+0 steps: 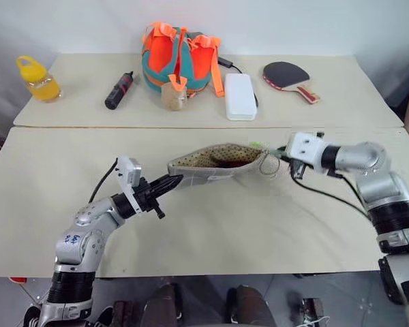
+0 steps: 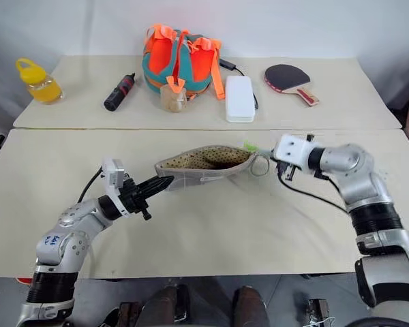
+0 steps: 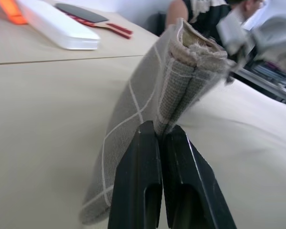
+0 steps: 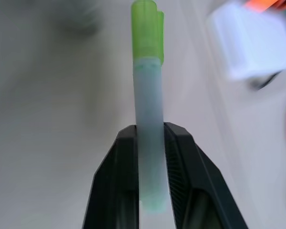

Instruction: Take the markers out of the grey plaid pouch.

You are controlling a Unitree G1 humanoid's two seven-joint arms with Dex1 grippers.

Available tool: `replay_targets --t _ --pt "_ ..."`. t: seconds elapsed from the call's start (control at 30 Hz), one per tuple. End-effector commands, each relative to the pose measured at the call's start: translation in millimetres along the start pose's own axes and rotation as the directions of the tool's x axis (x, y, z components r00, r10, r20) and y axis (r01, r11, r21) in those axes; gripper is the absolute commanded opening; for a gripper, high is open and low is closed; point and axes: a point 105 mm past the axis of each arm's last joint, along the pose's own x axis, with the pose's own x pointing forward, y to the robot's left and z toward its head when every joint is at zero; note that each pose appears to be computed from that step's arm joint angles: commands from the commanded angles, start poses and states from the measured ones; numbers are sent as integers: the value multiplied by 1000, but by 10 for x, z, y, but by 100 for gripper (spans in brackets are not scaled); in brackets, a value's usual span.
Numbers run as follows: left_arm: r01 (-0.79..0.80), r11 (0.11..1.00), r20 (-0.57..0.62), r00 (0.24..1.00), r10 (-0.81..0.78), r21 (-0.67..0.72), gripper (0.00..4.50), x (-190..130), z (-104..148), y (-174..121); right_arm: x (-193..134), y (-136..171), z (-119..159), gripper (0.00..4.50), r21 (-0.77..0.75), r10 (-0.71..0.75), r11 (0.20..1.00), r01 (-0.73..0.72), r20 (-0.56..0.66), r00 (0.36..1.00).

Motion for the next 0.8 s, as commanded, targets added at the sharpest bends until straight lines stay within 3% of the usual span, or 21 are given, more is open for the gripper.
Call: replay_targets --t 0.03,0.07,0.23,0.3,0.5,0.67,0.8 --pt "28 999 22 999 -29 28 0 14 72 -76 -54 -116 -2 40 -24 -62 998 62 9 998" --pt "29 999 21 999 -30 28 0 16 71 -77 -54 -104 -11 40 -14 -53 998 53 11 999" --pt "36 999 21 999 -36 19 0 20 66 -81 -112 -157 46 205 11 -54 999 53 42 998" --pt "36 999 19 999 -36 20 0 20 61 -79 -192 -263 197 273 88 -61 995 51 115 991" --pt "31 999 23 999 -32 24 0 29 67 -66 -516 -749 691 273 106 -178 982 155 260 949" --pt "40 999 22 999 -40 17 0 51 52 -81 -593 -811 1106 273 127 -179 982 139 402 898" --pt "44 999 29 999 -44 12 0 79 68 -76 -640 -434 1678 175 113 8 989 -98 611 792"
